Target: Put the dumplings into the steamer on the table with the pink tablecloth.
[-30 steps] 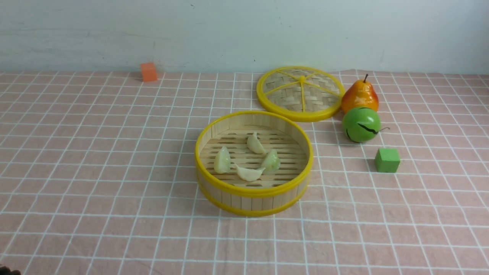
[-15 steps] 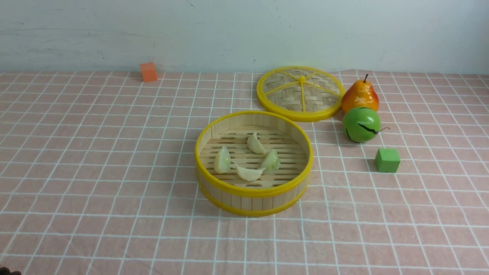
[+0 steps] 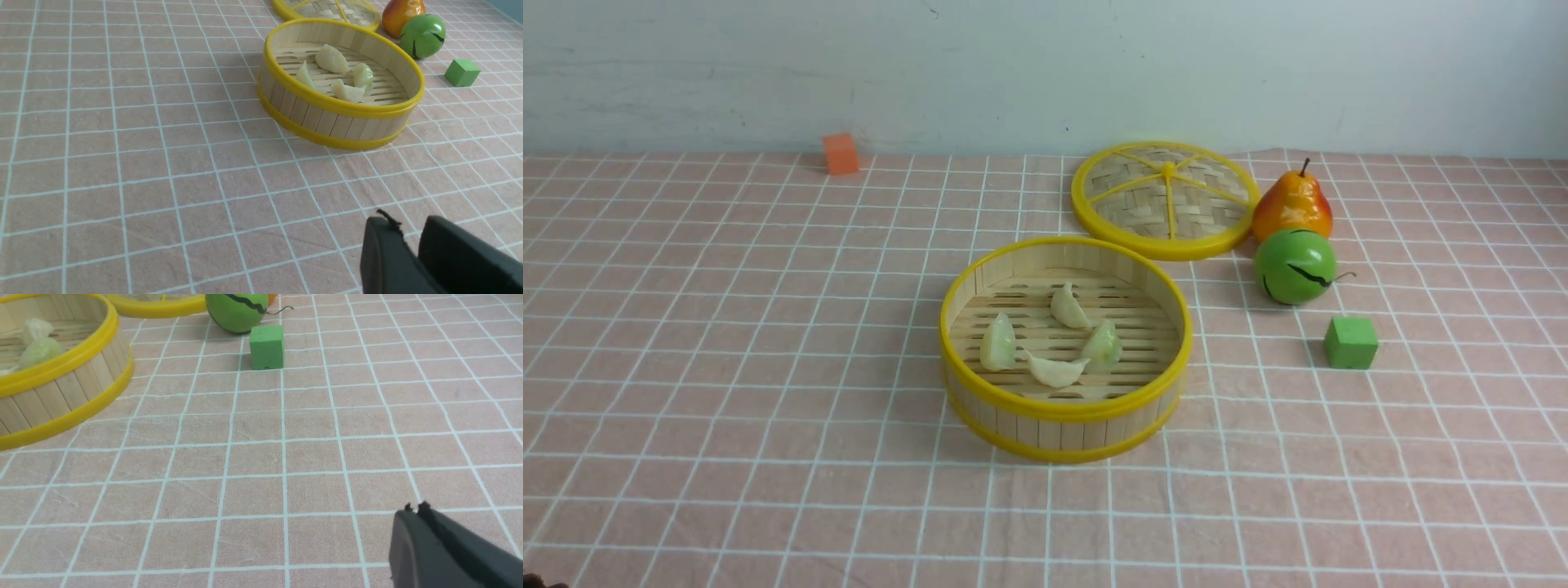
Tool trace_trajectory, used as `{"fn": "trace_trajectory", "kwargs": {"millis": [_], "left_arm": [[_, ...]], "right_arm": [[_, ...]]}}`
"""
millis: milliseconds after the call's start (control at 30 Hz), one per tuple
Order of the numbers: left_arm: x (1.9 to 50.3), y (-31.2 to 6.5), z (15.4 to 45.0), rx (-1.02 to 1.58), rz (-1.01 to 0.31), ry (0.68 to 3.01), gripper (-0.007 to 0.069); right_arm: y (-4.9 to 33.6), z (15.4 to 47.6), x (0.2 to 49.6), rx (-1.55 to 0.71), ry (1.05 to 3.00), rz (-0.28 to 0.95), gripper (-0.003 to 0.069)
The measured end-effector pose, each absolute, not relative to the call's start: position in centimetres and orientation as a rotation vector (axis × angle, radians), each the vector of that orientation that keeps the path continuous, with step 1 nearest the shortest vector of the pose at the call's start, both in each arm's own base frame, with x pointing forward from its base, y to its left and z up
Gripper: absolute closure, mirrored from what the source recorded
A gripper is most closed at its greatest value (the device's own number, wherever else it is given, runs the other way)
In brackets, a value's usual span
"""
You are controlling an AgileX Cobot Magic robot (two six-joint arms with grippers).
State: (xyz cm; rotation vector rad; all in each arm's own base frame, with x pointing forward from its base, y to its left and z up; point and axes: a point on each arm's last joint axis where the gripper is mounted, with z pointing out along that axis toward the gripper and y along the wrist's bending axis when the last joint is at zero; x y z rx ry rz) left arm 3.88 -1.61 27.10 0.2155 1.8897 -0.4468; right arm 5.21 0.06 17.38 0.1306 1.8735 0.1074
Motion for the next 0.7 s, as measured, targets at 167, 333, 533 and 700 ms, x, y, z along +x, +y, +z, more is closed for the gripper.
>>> {"fn": "trace_trajectory", "kwargs": {"millis": [167,333,533,700], "left_arm": [[3.9,-1.6,27.1,0.215,-0.447,1.890,0.0491],[4.1,-1.8,26.1,0.217,-0.447,1.895,0.0482],[5.2,-2.0,23.6,0.120,-0.470,1.803,0.0568],[5.5,-1.5,21.8,-0.006,-0.437,1.675,0.0639]], "right_arm": [[0.1,17.4,5.2,0.131,1.874,0.107,0.0669],[0.1,17.4,5.2,0.131,1.874,0.107,0.0664],[0.1,17.4,5.2,0.131,1.874,0.107,0.0660],[0.1,17.4,5.2,0.131,1.874,0.107,0.0657]]}}
